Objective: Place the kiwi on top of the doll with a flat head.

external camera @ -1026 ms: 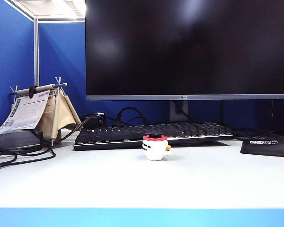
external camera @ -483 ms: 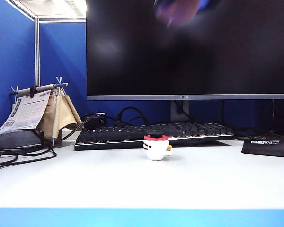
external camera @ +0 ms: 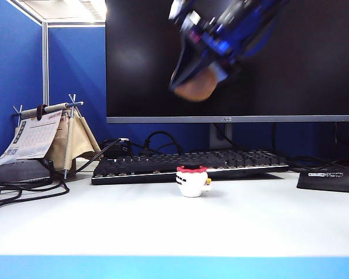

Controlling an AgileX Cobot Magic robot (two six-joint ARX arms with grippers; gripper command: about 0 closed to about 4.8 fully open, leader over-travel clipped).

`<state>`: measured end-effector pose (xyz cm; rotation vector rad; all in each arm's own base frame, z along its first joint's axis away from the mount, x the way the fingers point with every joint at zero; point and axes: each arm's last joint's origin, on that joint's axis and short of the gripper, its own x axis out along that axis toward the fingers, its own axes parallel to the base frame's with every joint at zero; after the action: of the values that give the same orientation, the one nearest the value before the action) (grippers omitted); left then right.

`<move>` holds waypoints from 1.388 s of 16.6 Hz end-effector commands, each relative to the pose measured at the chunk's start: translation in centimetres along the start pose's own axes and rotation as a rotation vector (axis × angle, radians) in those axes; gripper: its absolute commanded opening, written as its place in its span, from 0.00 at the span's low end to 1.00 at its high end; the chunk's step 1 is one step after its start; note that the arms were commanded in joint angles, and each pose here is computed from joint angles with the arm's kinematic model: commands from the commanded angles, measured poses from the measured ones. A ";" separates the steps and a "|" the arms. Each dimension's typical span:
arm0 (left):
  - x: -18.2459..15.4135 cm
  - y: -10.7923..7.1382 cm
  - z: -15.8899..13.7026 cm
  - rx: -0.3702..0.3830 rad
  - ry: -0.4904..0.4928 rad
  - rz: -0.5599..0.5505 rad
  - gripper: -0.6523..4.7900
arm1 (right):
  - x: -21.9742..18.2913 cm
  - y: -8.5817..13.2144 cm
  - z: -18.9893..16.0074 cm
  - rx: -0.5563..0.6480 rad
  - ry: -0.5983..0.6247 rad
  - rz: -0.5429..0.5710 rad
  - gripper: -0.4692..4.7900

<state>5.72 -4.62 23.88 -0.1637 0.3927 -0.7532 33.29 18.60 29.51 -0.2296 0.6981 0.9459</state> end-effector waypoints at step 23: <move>0.0 0.0 0.1 0.025 -0.012 0.000 0.74 | 7.9 -3.5 -2.1 0.051 0.260 -0.007 0.17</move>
<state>5.73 -4.62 23.84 -0.1453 0.3874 -0.7536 38.15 20.71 22.60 -0.3100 0.9603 0.8964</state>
